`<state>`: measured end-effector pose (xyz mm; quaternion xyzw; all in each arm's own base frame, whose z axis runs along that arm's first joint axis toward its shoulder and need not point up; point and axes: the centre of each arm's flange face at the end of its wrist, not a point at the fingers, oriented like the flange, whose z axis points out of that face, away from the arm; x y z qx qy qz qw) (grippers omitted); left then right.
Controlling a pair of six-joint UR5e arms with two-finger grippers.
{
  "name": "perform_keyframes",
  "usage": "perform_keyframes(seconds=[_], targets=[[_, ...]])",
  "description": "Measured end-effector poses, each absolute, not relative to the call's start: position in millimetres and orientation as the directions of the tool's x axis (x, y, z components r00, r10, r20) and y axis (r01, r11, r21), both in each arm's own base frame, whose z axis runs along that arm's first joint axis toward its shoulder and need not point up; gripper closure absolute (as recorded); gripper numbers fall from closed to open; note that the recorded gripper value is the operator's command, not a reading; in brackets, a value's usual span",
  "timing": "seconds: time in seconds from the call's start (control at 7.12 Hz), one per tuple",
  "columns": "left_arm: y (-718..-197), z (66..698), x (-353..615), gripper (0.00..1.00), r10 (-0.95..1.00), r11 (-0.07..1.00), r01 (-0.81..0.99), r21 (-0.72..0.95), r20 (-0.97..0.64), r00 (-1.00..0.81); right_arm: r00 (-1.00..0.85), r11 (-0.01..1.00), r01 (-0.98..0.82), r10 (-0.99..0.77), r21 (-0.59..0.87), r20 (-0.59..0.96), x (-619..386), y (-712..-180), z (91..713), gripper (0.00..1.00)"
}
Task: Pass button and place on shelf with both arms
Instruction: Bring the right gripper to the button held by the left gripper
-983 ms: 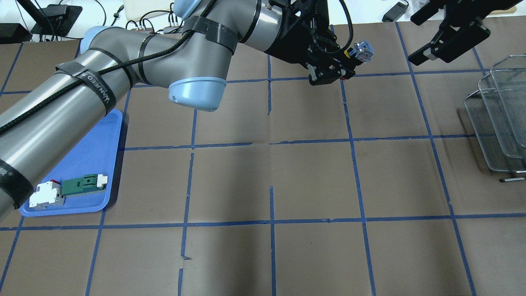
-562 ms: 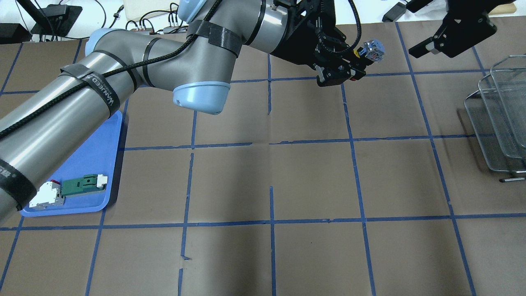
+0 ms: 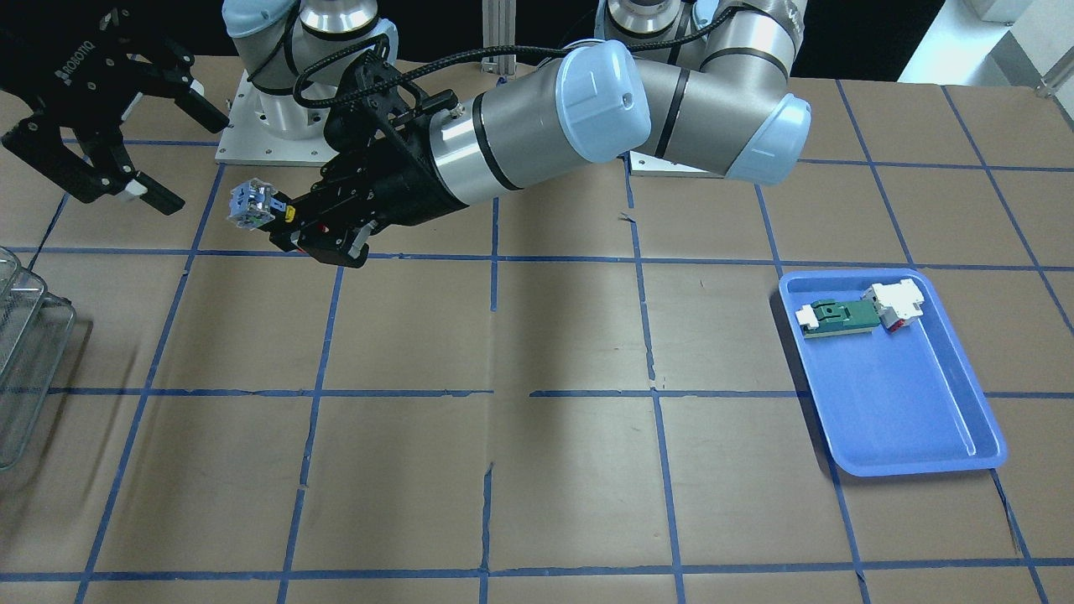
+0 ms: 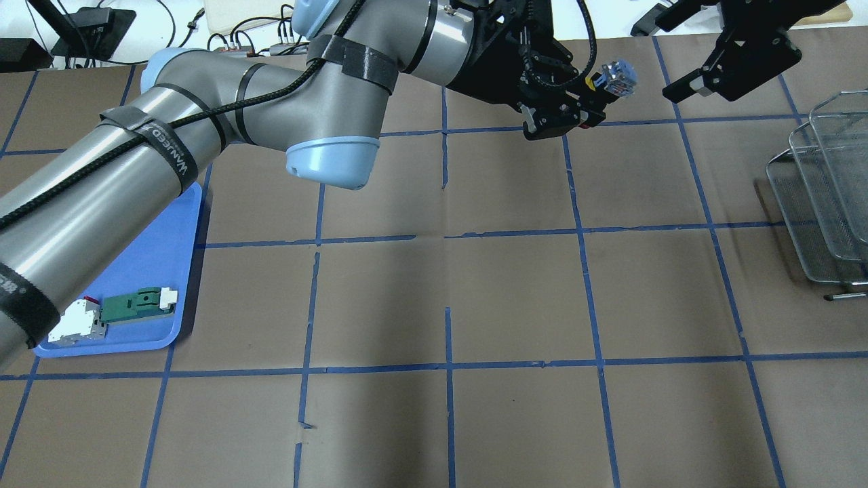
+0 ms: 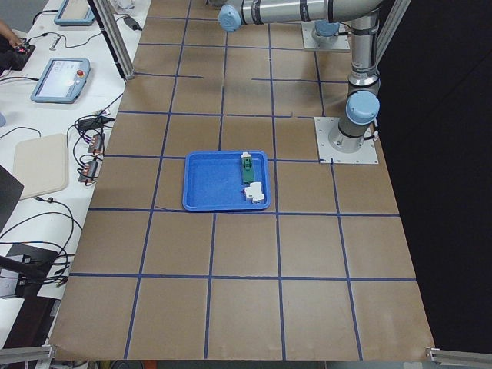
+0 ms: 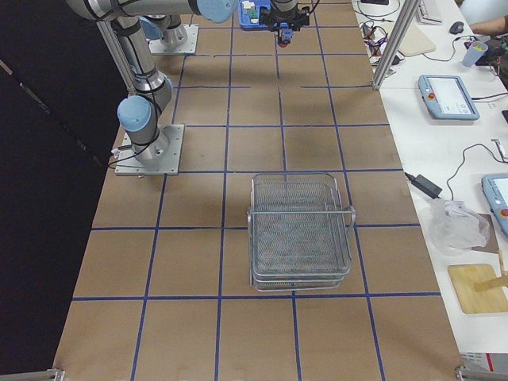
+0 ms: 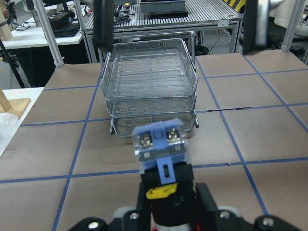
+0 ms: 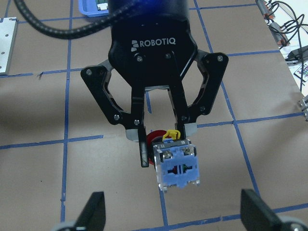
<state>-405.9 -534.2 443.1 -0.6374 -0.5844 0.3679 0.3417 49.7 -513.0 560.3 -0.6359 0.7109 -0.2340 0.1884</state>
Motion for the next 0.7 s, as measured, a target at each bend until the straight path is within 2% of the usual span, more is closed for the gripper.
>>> perform_keyframes(seconds=[0.7], targets=[[-534,440,-405,1.0,0.996,-0.09,0.484,-0.871,-0.075,0.049,-0.087,0.08,-0.811,-0.996,-0.579,-0.016,69,-518,543,0.0]])
